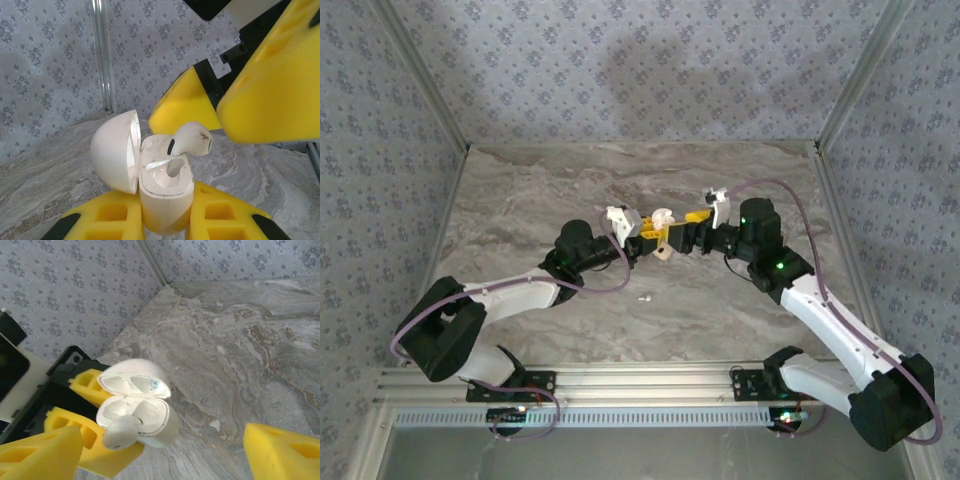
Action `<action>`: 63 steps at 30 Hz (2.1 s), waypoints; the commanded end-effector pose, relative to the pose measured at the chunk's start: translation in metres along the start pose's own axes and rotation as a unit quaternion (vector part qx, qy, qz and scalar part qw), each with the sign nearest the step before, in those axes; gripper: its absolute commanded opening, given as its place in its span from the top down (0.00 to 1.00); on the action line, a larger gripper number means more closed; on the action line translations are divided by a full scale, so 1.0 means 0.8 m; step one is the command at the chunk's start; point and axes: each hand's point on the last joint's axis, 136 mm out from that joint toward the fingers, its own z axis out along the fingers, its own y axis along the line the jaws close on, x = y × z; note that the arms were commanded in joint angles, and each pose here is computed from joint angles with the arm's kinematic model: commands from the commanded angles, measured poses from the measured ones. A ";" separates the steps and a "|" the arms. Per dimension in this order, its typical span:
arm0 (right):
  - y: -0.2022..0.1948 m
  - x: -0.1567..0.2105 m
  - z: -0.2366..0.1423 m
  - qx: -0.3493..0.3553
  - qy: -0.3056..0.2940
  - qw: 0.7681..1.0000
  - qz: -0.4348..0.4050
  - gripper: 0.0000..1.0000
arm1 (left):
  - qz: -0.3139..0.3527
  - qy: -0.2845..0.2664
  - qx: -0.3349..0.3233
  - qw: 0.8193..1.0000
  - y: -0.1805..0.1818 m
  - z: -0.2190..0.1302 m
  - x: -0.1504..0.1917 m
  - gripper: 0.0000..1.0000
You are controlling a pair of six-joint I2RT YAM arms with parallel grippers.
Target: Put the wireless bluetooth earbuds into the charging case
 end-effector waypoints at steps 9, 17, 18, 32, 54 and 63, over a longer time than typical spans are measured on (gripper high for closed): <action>-0.018 -0.005 -0.007 0.019 -0.002 1.000 0.019 0.21 | 0.016 -0.039 -0.002 0.999 0.001 -0.005 -0.042 0.85; -0.024 -0.027 -0.006 0.010 -0.025 0.999 0.031 0.24 | 0.013 -0.041 0.003 0.999 -0.001 -0.004 -0.043 0.84; -0.024 -0.030 -0.005 0.008 -0.026 0.999 0.031 0.24 | 0.014 -0.041 0.002 0.999 0.000 -0.004 -0.043 0.84; -0.020 0.021 -0.019 0.055 0.076 0.985 0.143 0.37 | -0.044 0.013 -0.068 0.997 0.040 -0.040 -0.001 0.85; 0.009 0.258 0.069 0.225 0.241 0.800 0.502 0.51 | -0.204 0.030 -0.338 0.918 0.137 -0.183 0.074 0.84; -0.021 0.289 0.089 0.264 0.258 0.774 0.514 0.56 | -0.198 0.019 -0.358 0.912 0.140 -0.200 0.070 0.83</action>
